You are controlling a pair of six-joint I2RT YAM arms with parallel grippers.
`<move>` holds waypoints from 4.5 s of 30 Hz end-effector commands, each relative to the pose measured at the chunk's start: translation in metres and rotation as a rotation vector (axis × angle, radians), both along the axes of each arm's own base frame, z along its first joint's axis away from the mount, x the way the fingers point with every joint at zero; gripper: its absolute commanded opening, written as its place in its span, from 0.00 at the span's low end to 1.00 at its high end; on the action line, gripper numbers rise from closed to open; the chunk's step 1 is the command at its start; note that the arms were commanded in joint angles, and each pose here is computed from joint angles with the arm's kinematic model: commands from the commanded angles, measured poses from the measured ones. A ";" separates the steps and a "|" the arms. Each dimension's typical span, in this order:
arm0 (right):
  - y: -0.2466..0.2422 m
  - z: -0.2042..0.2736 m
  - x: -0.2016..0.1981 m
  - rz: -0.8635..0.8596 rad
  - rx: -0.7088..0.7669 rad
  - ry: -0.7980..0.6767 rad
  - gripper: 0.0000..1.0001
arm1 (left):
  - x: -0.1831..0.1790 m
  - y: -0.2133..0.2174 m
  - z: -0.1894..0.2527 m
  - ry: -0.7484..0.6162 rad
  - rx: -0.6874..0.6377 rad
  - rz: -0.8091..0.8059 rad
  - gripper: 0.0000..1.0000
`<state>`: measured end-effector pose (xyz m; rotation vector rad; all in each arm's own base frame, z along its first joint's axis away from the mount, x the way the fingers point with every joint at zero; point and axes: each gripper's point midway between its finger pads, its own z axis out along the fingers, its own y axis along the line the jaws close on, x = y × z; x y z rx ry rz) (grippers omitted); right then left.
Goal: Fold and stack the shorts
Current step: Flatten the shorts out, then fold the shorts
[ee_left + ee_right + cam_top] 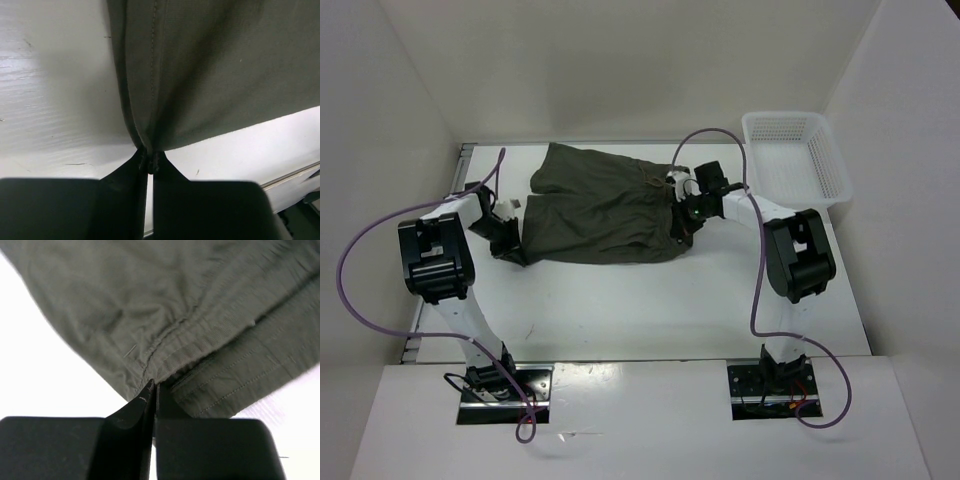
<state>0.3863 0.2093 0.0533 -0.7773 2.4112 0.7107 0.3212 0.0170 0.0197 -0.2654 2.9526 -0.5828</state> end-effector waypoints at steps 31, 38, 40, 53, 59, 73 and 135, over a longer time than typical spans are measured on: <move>0.006 0.058 -0.175 0.738 -0.050 -0.129 0.01 | -0.011 0.024 0.099 -0.165 0.268 -0.006 0.00; 0.006 0.144 -0.116 0.362 0.215 -0.178 0.01 | 0.095 0.010 0.188 -0.464 0.292 -0.058 0.00; -0.003 0.145 -0.104 0.254 0.279 -0.115 0.01 | 0.131 0.004 0.194 -0.507 0.303 -0.077 0.00; -0.072 0.107 -0.015 -0.150 0.330 -0.046 0.01 | 0.288 -0.069 0.229 -0.850 0.492 -0.108 0.00; -0.088 0.104 0.006 -0.218 0.327 -0.050 0.01 | 0.309 -0.067 0.191 -0.823 0.569 -0.082 0.00; -0.107 0.110 0.102 -0.478 0.316 -0.072 0.01 | 0.347 -0.054 0.152 -0.875 0.655 0.000 0.05; -0.070 -0.013 0.038 -0.382 -0.011 0.106 0.01 | 0.194 -0.037 0.003 -0.197 0.218 -0.205 0.01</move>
